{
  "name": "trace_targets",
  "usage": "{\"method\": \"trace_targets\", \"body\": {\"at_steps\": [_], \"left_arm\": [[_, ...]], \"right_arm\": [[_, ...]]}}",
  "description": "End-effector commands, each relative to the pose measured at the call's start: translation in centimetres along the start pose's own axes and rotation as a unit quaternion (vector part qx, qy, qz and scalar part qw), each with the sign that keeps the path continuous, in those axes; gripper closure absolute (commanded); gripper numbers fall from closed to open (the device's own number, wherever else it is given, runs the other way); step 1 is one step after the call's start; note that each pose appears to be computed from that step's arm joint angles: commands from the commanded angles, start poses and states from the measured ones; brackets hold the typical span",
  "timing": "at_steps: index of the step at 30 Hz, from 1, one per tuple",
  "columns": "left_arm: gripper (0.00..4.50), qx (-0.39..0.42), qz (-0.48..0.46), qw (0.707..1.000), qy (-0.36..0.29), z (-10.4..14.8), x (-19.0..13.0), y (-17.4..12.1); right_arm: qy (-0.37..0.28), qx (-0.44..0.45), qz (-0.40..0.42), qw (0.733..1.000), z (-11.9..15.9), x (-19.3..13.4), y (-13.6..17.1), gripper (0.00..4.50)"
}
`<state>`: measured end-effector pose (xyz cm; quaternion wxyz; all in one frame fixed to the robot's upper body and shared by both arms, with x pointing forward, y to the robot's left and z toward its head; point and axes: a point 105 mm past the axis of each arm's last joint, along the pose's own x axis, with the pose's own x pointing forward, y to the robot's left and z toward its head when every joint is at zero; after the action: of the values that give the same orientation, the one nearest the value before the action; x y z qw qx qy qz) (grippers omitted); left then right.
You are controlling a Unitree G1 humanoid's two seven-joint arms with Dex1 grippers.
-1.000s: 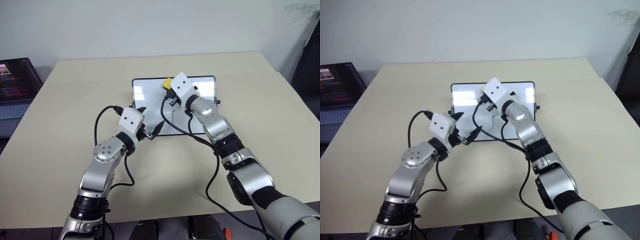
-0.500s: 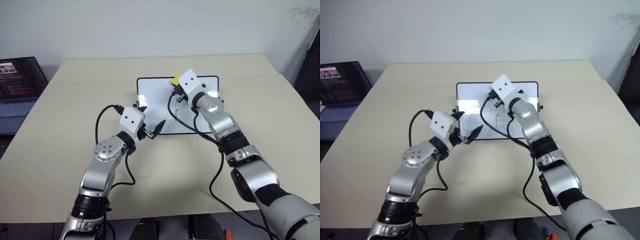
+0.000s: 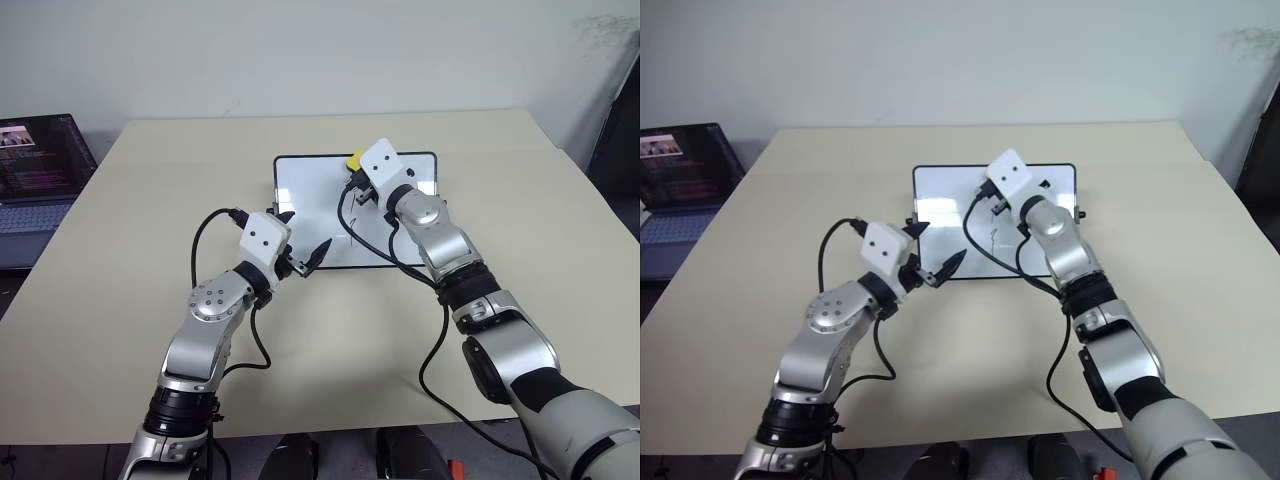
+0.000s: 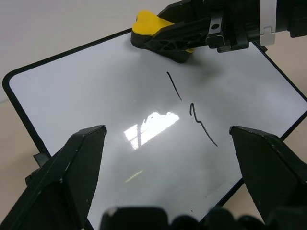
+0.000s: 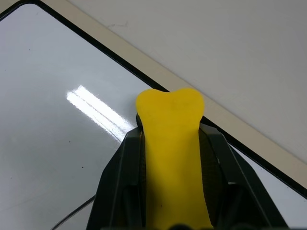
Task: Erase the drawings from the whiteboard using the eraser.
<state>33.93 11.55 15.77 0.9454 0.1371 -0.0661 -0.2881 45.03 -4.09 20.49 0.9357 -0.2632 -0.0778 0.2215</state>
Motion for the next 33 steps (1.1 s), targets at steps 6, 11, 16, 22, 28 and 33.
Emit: {"method": "trace_targets", "body": {"at_steps": [6, 11, 16, 22, 28, 33], "left_arm": [[0.0, 0.013, -0.002, 1.0, -0.023, 1.2, 0.1, 0.1], [0.0, 0.014, -0.005, 1.0, -0.023, 1.3, 0.2, 0.0], [0.0, 0.016, -0.007, 1.0, -0.024, 1.4, 0.1, 0.1], [0.0, 0.017, -0.008, 1.0, -0.023, 1.4, -0.1, 0.1], [0.0, 0.016, -0.012, 1.0, -0.024, 1.4, -0.1, -0.2], [0.0, 0.017, -0.013, 0.999, -0.025, 1.5, 0.0, -0.2]], "right_arm": [[0.026, -0.002, -0.024, 0.999, -2.1, -1.4, -1.9, 3.36], [0.028, 0.0, -0.025, 0.999, -2.3, -1.9, -2.1, 3.36], [-0.013, 0.038, -0.033, 0.999, -0.1, -2.1, -2.8, 3.36], [-0.063, 0.05, -0.041, 0.996, 3.0, -2.6, -4.0, 3.36], [-0.071, 0.054, -0.049, 0.995, 3.7, -2.9, -4.6, 3.36], [-0.063, 0.054, -0.051, 0.995, 2.9, -2.8, -4.6, 3.36]]}}
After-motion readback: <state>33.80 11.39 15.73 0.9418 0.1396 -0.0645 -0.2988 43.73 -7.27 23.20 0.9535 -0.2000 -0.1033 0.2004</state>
